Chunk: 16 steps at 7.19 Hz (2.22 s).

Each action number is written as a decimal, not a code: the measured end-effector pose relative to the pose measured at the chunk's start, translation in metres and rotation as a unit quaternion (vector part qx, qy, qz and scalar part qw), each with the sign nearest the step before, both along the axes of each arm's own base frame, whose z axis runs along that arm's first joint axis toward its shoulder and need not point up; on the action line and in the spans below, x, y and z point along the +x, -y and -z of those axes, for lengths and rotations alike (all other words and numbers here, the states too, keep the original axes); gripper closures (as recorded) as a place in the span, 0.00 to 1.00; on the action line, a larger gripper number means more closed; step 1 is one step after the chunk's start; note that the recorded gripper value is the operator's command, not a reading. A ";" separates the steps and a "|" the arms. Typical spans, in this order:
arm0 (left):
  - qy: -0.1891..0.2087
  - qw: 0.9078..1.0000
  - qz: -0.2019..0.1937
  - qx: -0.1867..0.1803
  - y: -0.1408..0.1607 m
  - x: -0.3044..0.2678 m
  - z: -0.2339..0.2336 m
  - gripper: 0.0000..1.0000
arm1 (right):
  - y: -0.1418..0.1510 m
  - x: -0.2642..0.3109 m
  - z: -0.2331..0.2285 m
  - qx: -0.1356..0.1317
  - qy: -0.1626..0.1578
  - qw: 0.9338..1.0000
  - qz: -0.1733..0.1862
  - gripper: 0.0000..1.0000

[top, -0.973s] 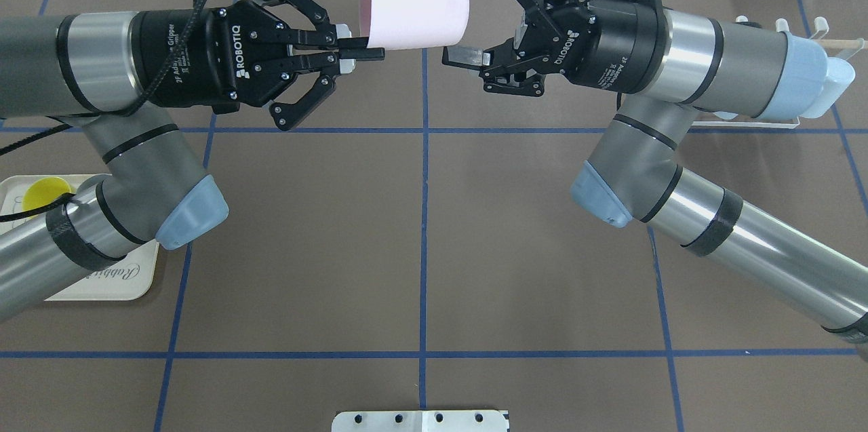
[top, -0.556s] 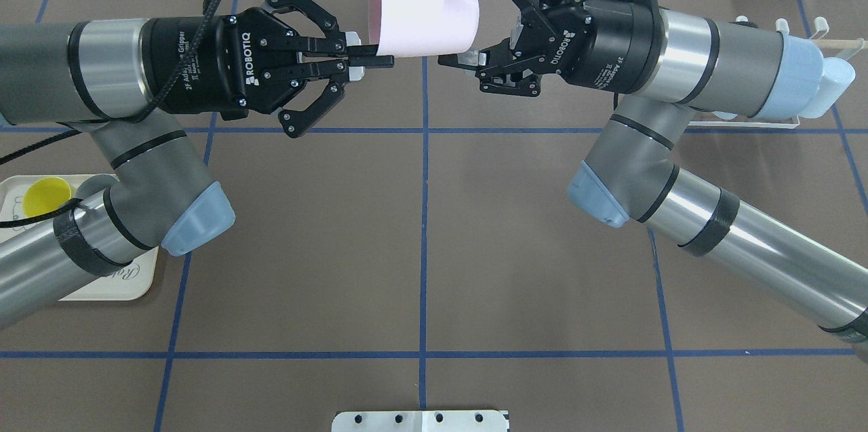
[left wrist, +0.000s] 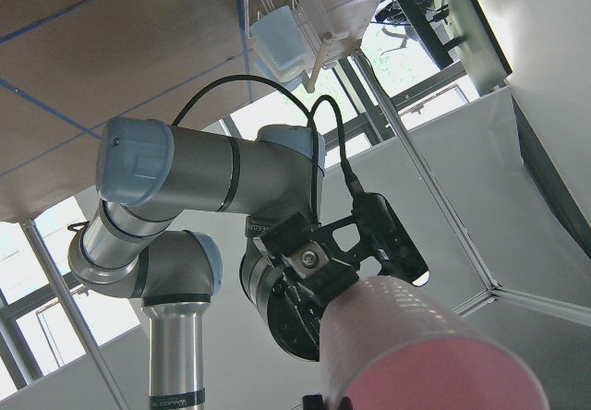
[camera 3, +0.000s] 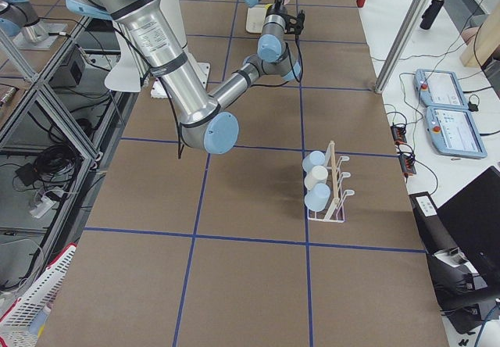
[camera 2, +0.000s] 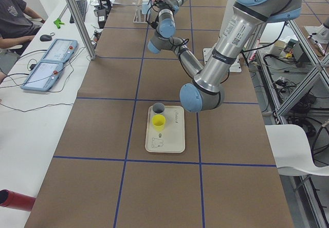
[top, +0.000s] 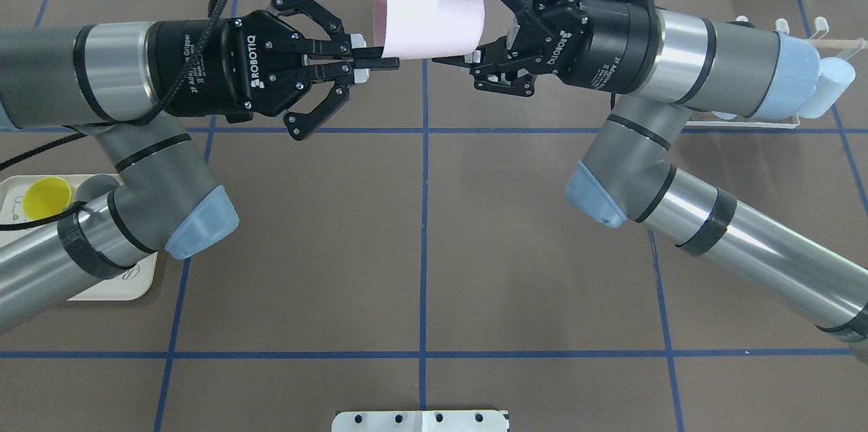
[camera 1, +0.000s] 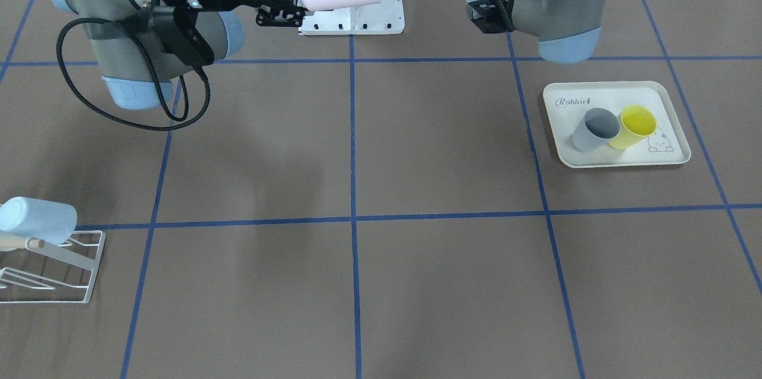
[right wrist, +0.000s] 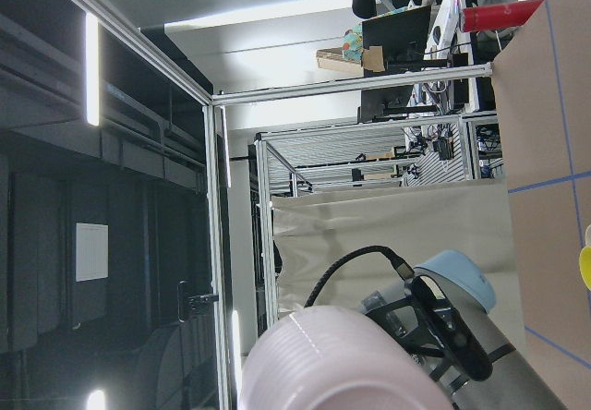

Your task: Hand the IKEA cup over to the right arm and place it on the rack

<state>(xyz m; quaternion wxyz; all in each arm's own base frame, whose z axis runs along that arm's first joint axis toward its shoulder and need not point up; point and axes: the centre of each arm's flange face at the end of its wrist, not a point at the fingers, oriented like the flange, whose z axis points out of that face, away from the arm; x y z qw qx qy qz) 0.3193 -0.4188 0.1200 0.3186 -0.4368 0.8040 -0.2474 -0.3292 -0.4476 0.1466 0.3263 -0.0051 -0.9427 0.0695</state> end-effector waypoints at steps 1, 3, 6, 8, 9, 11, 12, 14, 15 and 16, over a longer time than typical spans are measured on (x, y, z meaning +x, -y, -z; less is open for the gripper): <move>0.000 1.000 0.000 0.000 0.000 0.000 0.000 1.00 | 0.001 -0.001 -0.004 0.004 0.004 1.000 0.000 0.58; 0.001 1.000 0.001 0.002 0.000 0.000 -0.002 0.01 | 0.004 -0.003 -0.014 0.009 0.011 1.000 -0.001 0.61; 0.003 1.000 0.003 0.002 0.000 0.000 -0.003 0.00 | 0.004 -0.002 -0.015 0.012 0.013 1.000 -0.001 0.61; 0.005 1.000 0.018 0.010 0.004 -0.008 -0.005 0.00 | 0.004 0.001 -0.015 0.013 0.014 1.000 -0.003 0.61; 0.013 0.999 0.039 0.018 0.010 -0.019 -0.012 0.00 | 0.006 0.005 -0.016 0.012 0.013 1.000 -0.007 0.60; 0.052 0.993 0.093 0.044 0.025 -0.041 -0.044 0.00 | 0.017 0.010 -0.025 0.014 -0.005 0.999 -0.035 0.60; 0.088 0.987 0.116 0.074 0.031 -0.047 -0.055 0.00 | 0.026 0.007 -0.034 0.014 -0.033 0.997 -0.062 0.60; 0.200 0.956 0.148 0.155 0.053 -0.056 -0.067 0.00 | 0.045 -0.008 -0.046 0.018 -0.123 0.985 -0.116 0.60; 0.249 0.937 0.164 0.182 0.070 -0.070 -0.072 0.00 | 0.058 -0.011 -0.050 0.024 -0.174 0.975 -0.137 0.61; 0.294 0.918 0.179 0.199 0.087 -0.086 -0.082 0.00 | 0.074 -0.007 -0.053 0.036 -0.231 0.960 -0.155 0.61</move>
